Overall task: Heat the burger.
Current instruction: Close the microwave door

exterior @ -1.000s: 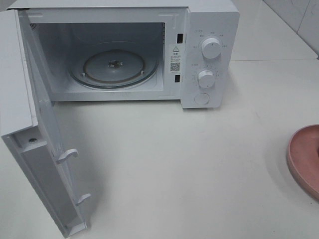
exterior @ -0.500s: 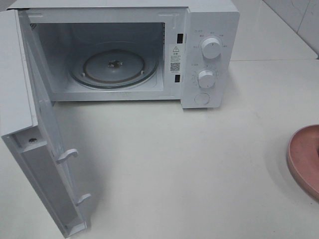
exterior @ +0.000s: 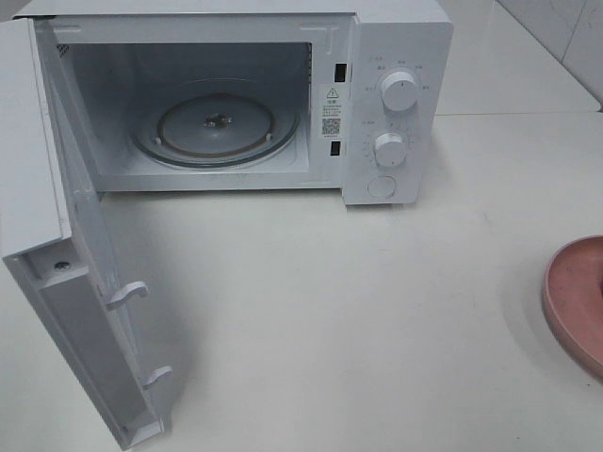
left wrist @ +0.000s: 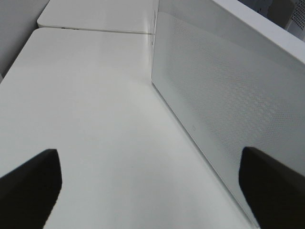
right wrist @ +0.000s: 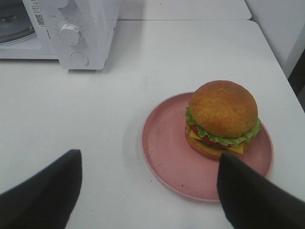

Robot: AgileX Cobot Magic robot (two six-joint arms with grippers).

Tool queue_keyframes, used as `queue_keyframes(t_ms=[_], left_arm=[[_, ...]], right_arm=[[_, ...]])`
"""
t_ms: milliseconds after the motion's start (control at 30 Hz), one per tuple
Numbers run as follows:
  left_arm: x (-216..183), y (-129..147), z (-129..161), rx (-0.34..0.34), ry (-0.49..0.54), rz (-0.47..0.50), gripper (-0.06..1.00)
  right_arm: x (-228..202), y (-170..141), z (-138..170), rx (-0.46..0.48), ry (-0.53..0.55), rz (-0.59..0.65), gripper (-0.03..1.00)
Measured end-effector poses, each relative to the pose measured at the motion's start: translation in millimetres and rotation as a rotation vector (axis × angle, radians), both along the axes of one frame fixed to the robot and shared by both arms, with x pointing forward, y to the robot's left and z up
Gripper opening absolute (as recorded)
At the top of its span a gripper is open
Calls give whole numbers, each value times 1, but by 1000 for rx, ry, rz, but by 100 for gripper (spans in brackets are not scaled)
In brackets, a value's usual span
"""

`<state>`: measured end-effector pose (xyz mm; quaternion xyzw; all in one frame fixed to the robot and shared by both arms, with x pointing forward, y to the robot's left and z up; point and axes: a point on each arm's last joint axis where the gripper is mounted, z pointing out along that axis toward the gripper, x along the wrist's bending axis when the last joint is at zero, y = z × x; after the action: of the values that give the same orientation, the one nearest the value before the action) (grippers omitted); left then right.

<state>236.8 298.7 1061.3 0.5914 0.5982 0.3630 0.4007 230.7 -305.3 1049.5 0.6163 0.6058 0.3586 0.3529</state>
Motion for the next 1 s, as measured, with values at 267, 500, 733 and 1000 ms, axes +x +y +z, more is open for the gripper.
queue_keyframes(t_ms=[267, 500, 733, 1000], left_arm=[[23, 0, 9, 1, 11, 4, 69], [55, 2, 11, 31, 72, 18, 24], [91, 3, 0, 50, 151, 20, 0], [120, 2, -29, 49, 29, 17, 0]], right_arm=[[0, 0, 0, 0, 0, 0, 75], [0, 0, 0, 0, 0, 0, 75], [0, 0, 0, 0, 0, 0, 75], [0, 0, 0, 0, 0, 0, 75]])
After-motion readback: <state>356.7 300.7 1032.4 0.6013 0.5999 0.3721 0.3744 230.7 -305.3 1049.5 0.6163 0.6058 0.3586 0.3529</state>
